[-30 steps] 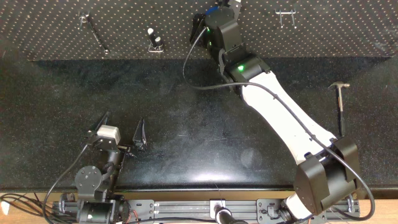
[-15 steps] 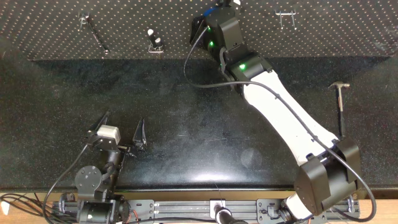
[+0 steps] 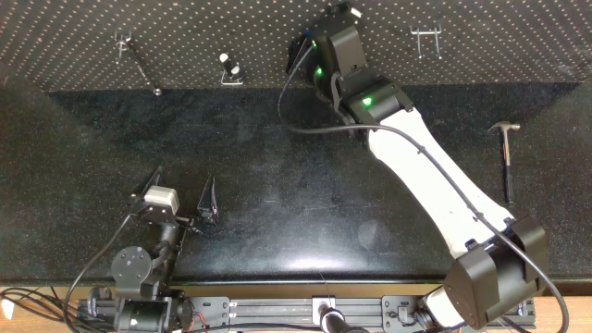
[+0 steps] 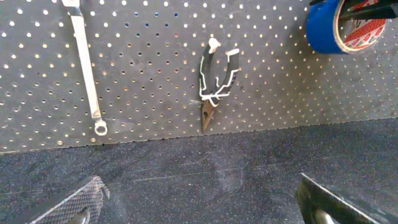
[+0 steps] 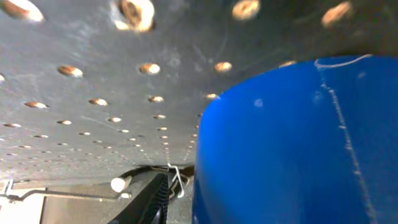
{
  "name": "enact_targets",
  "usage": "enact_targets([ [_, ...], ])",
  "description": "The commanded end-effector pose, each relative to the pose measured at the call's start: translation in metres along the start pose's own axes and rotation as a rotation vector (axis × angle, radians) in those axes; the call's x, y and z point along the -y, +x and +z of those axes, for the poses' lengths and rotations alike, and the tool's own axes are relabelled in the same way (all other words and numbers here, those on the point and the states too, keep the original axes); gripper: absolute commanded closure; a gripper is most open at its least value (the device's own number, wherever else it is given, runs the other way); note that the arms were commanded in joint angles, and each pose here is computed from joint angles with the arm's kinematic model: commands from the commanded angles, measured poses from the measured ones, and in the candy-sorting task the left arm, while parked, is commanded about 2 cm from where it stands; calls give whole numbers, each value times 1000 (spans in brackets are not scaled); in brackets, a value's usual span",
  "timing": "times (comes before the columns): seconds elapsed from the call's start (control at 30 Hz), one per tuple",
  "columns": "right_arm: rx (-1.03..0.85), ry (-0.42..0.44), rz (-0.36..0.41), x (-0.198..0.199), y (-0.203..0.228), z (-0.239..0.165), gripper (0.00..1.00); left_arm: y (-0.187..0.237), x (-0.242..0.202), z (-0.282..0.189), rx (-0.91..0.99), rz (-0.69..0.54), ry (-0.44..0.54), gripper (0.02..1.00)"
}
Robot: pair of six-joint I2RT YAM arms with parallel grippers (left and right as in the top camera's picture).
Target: Place Tools Onto Pegboard
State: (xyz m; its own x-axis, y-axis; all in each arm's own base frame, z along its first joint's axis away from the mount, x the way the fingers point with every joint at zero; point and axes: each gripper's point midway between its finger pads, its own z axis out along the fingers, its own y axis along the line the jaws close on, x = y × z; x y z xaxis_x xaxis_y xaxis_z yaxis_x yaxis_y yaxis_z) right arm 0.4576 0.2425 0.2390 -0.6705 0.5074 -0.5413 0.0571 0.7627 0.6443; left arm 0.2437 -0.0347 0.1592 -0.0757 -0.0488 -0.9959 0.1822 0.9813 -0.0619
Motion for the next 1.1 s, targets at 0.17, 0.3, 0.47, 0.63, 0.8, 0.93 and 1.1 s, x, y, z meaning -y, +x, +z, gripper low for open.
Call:
enact_targets([
  [0.17,100,84,-6,21,-24,-2,663,0,3,-1,3,13,18,25],
  [0.3,132,130,-64,30,-29,1,663,0,3,-1,3,13,18,25],
  [0.47,163,131,-98,30,-34,10,663,0,3,-1,3,13,18,25],
  [0.63,187,103,-106,27,-37,22,663,0,3,-1,3,13,18,23],
  [0.8,199,98,-135,27,-38,30,663,0,3,-1,3,13,18,25],
  [0.93,183,115,-136,32,-35,31,665,0,3,-1,3,13,18,25],
  [1.1,168,130,-178,35,-32,31,663,0,3,-1,3,13,18,25],
])
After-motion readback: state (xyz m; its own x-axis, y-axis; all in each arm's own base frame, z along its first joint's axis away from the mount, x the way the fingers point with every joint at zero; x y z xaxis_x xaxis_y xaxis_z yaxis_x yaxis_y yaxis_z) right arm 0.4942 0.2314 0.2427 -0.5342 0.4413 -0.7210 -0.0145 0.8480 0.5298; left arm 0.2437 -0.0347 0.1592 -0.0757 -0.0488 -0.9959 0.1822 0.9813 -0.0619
